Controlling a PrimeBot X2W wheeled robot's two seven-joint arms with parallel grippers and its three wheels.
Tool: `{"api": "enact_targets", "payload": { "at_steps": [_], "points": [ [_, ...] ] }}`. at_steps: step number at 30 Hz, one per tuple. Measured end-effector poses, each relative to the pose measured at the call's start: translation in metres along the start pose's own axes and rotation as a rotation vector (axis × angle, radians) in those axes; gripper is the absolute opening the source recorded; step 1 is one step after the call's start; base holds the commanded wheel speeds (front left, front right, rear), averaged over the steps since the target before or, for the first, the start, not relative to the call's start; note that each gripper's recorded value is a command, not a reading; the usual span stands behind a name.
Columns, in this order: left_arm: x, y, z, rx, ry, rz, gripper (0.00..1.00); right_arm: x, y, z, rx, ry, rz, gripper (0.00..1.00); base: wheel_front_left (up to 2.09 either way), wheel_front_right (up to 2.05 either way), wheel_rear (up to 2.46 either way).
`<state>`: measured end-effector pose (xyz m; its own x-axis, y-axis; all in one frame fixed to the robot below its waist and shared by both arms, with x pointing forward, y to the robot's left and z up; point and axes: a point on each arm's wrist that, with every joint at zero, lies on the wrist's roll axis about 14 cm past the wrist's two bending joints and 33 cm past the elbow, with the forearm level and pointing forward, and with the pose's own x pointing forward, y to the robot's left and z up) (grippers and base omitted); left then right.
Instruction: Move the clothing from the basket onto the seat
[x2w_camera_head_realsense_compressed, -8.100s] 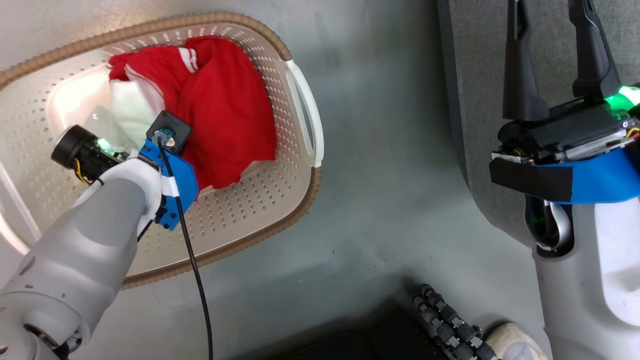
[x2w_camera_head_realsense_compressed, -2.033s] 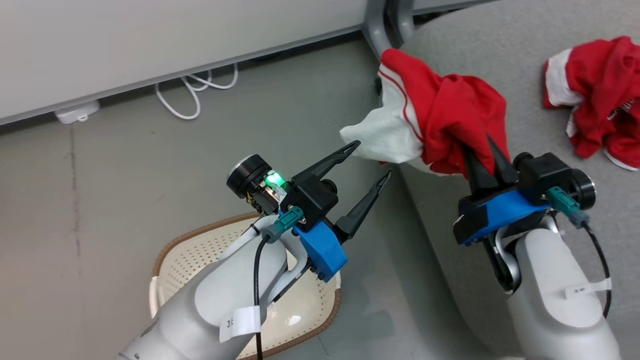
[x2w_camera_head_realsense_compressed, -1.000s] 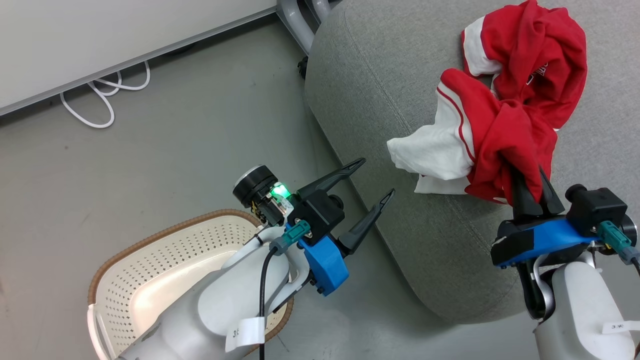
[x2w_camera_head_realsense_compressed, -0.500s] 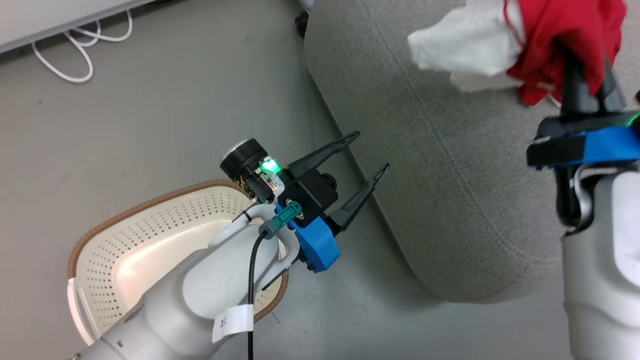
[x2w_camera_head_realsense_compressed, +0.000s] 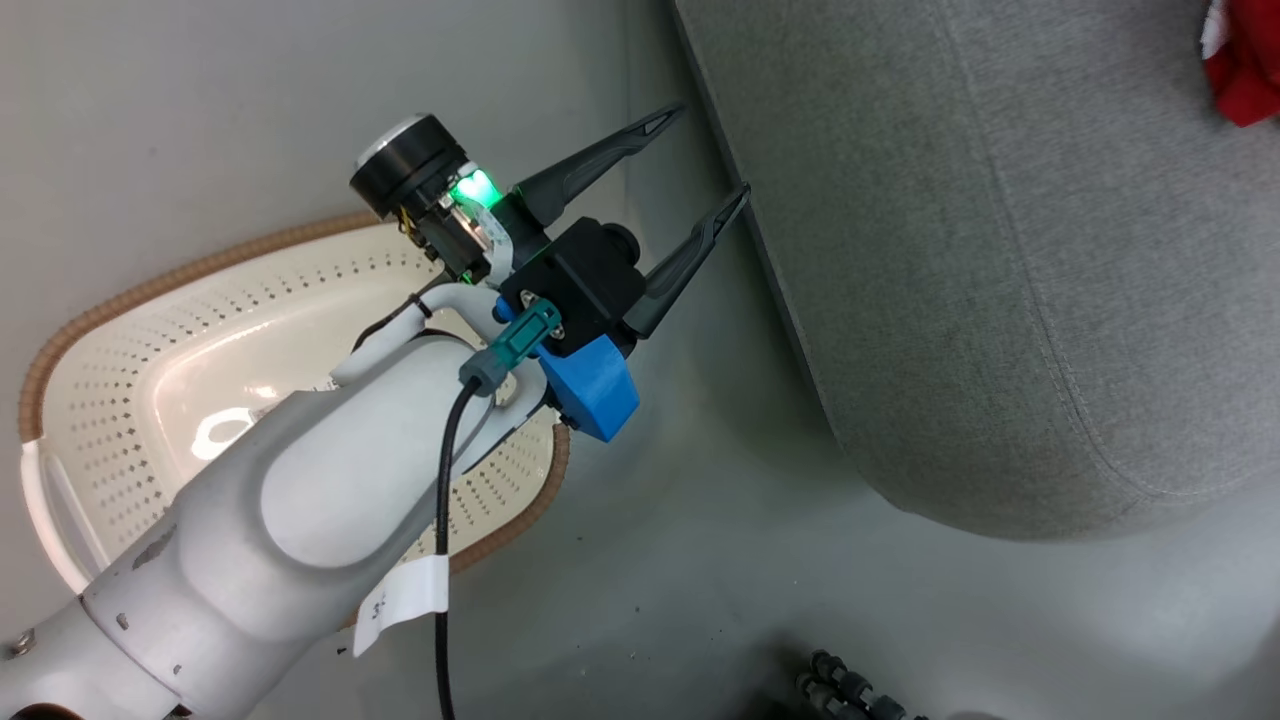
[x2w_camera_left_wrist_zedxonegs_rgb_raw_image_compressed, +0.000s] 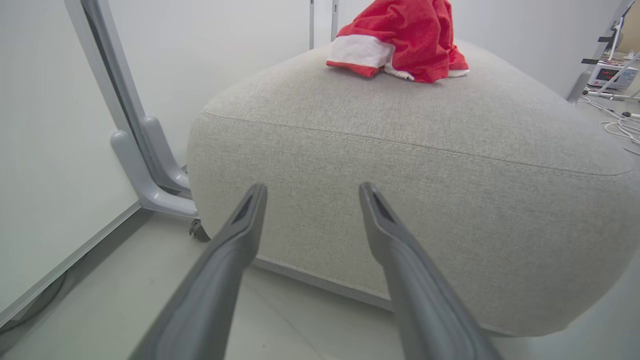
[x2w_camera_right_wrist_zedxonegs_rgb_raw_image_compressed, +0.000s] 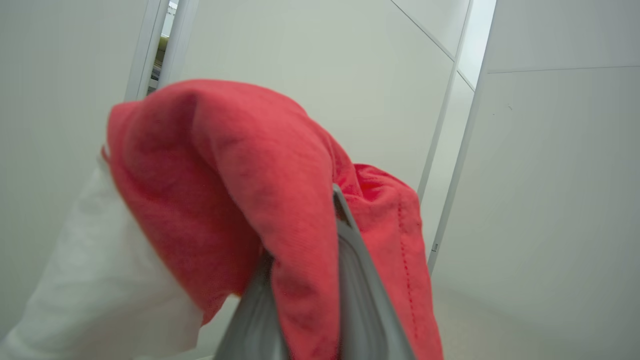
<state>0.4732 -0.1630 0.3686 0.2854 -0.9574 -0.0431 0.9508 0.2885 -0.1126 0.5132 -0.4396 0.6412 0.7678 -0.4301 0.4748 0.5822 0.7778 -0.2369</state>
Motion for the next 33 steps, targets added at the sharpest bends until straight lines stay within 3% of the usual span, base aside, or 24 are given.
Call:
{"api": "enact_targets", "payload": {
  "at_steps": [6, 11, 18, 23, 25, 33],
  "points": [
    [-0.002, 0.012, -0.027, -0.046, 0.005, 0.016, 1.00, -0.007, -0.029, -0.072, -0.093, 0.169, -0.070, 0.00, 0.00, 0.00, 0.00],
    [-0.011, 0.020, -0.051, -0.069, 0.039, 0.034, 1.00, -0.036, -0.017, -0.134, -0.111, 0.342, -0.056, 0.00, 0.00, 0.00, 0.00],
    [-0.010, 0.020, -0.053, -0.067, 0.043, 0.032, 1.00, -0.088, 0.002, -0.180, -0.071, 0.515, -0.078, 0.00, 0.00, 0.00, 0.00],
    [-0.011, 0.020, -0.053, -0.060, 0.048, 0.031, 1.00, -0.100, 0.008, -0.187, -0.075, 0.552, -0.078, 0.00, 0.00, 0.00, 0.00],
    [-0.011, 0.020, -0.051, -0.058, 0.049, 0.031, 1.00, -0.100, 0.007, -0.185, -0.077, 0.552, -0.083, 1.00, 0.00, 0.00, 0.00],
    [-0.014, 0.013, -0.027, -0.040, 0.022, 0.042, 1.00, -0.113, 0.004, -0.169, -0.078, 0.556, -0.051, 1.00, 0.00, 0.00, 0.00]
  ]
}}
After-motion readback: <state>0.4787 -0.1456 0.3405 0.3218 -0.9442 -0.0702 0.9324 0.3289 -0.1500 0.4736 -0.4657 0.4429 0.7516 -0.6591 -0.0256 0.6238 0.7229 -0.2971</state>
